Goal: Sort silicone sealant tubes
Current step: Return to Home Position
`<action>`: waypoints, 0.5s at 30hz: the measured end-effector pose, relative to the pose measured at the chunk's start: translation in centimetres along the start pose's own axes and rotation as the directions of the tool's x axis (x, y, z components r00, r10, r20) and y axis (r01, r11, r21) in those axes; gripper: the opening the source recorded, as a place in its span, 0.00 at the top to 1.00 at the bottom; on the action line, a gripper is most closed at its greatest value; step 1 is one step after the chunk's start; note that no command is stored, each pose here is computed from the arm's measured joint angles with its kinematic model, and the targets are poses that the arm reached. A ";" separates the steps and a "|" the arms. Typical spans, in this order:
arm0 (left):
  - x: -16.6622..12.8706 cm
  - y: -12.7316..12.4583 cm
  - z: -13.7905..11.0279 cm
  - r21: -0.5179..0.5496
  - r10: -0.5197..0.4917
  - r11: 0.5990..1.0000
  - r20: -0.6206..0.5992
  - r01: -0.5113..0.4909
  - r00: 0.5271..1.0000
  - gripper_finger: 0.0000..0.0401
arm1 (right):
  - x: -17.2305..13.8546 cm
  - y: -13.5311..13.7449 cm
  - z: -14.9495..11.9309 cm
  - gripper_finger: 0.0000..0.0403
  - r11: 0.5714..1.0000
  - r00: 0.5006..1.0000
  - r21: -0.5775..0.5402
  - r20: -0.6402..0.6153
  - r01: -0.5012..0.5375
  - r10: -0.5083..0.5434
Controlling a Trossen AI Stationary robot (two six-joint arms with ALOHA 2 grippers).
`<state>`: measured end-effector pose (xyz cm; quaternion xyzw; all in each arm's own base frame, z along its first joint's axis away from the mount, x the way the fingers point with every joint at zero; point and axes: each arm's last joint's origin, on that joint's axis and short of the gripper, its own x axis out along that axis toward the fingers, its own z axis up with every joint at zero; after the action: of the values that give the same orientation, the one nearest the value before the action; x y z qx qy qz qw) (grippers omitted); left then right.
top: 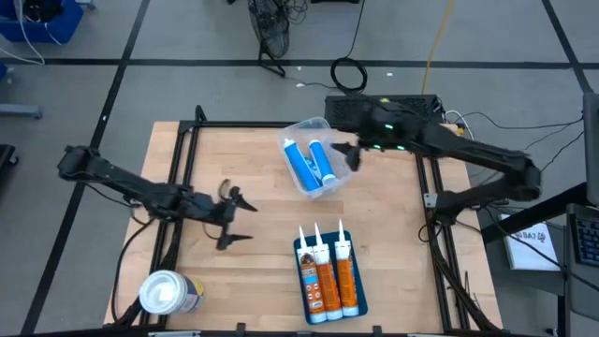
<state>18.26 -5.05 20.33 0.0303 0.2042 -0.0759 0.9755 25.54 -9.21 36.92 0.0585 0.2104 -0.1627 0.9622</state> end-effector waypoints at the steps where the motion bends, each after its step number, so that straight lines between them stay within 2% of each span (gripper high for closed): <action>1: -0.7 0.0 -0.3 -0.004 0.017 1.000 0.023 -0.016 1.000 0.02 | -1.1 0.0 -0.6 0.36 1.000 1.000 0.000 0.009 0.000 0.000; 8: -4.2 0.6 -2.8 -0.043 0.068 0.997 0.184 -0.061 0.981 0.02 | -8.3 -0.1 -6.0 0.37 1.000 0.994 -0.001 0.113 -0.003 0.003; 13: -5.4 0.8 -4.0 -0.054 0.069 0.997 0.264 -0.057 0.962 0.02 | -11.5 -0.2 -10.6 0.37 1.000 0.981 0.006 0.194 -0.001 0.000; 15: -5.7 0.9 -4.3 -0.051 0.070 0.997 0.285 -0.057 0.956 0.02 | -12.5 -0.3 -12.4 0.37 0.999 0.973 0.039 0.227 0.030 -0.038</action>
<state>11.54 -3.02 18.67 0.0049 0.0613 -0.0438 0.9971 9.96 -3.70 30.99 0.0528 0.0969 -0.1884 0.9759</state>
